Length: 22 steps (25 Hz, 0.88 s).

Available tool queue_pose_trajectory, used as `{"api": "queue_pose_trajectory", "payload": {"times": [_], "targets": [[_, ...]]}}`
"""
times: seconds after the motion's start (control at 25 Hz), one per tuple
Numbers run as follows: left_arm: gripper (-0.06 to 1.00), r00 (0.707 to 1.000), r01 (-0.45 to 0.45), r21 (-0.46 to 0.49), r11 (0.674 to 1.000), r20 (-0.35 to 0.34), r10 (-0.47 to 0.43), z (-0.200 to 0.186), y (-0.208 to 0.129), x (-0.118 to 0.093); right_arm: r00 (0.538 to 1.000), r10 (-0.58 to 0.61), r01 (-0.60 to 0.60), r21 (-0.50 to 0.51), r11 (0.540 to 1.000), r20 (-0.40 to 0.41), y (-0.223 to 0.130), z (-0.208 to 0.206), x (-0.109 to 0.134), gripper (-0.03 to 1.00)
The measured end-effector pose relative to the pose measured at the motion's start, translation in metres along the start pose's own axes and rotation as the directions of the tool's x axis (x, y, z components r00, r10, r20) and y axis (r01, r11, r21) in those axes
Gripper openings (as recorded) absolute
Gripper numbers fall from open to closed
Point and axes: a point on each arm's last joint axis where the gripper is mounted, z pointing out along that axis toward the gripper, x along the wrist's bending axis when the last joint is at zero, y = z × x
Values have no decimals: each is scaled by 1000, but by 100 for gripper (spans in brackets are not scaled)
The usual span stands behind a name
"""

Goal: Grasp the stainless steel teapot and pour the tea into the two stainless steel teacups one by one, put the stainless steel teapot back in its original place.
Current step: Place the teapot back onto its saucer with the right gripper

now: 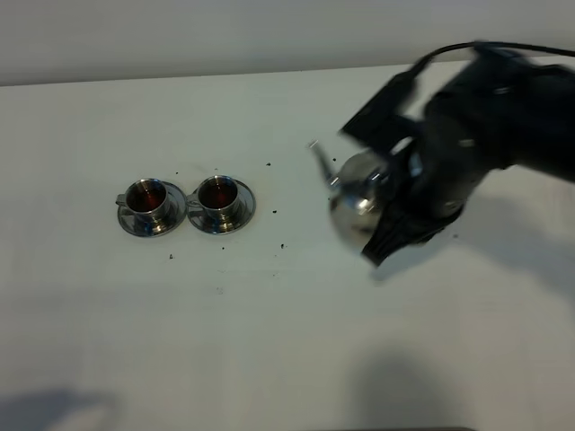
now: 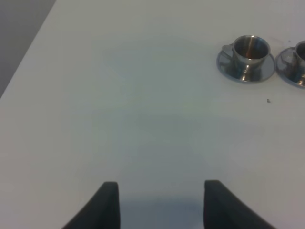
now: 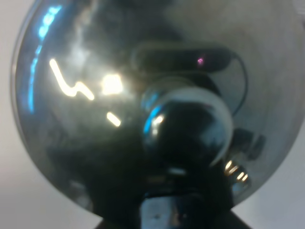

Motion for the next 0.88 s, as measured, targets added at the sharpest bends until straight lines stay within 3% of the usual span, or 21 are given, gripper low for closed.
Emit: {"api": "queue_pose_trajectory", "payload": {"times": [0.36,0.88], "targets": [[44,1000,0,0,1000,0,0,0,0,0,976,209,-208,-19,978,60,-5,38,-58,18],[44,1000,0,0,1000,0,0,0,0,0,971,234,-236,26,972,50,-3,85,-65,18]]}}
